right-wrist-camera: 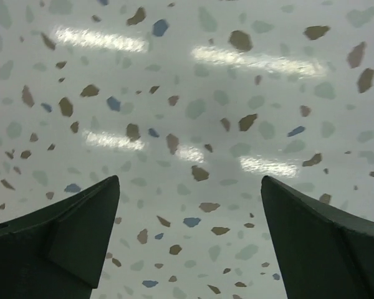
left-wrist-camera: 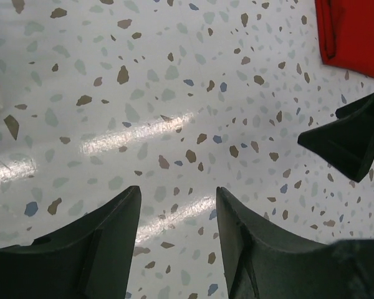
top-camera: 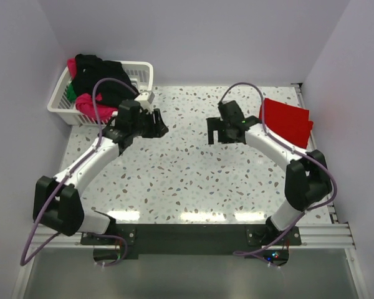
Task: Fold and stack the t-shirts
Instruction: Reset both grippers
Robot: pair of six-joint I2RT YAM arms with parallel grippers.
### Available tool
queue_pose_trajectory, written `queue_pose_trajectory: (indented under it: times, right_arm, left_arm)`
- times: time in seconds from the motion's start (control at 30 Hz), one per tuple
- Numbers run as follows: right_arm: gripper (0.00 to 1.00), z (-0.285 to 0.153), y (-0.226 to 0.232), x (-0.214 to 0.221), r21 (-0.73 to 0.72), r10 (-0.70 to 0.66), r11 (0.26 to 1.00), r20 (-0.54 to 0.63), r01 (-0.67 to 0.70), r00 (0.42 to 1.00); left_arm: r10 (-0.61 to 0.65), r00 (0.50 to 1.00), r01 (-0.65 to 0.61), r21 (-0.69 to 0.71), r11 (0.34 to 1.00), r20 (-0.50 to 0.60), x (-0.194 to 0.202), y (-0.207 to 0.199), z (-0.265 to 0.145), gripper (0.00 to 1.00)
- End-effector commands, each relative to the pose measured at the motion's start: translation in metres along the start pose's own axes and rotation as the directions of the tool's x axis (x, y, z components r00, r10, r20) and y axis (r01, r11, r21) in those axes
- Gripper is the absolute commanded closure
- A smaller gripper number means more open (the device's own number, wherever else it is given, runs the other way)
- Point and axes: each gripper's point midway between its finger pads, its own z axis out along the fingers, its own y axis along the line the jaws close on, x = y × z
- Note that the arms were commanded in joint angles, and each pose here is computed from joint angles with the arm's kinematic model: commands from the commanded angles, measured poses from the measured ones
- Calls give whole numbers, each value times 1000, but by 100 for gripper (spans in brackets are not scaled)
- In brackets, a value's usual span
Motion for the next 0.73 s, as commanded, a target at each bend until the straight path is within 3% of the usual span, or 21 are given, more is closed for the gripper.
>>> queue_pose_trajectory:
  times: [0.0, 0.3, 0.7]
  right_arm:
    - [1, -25, 44, -15, -113, 5, 994, 124, 9, 992]
    - [1, -40, 69, 6, -146, -31, 988, 134, 50, 991]
    - [1, -60, 44, 25, -104, 7, 995, 140, 8, 990]
  left_arm:
    - [43, 992, -39, -36, 999, 120, -18, 4, -20, 43]
    - [48, 988, -39, -66, 997, 147, 0, 12, -45, 40]
    - [45, 979, -21, -125, 992, 199, 1, 22, -63, 40]
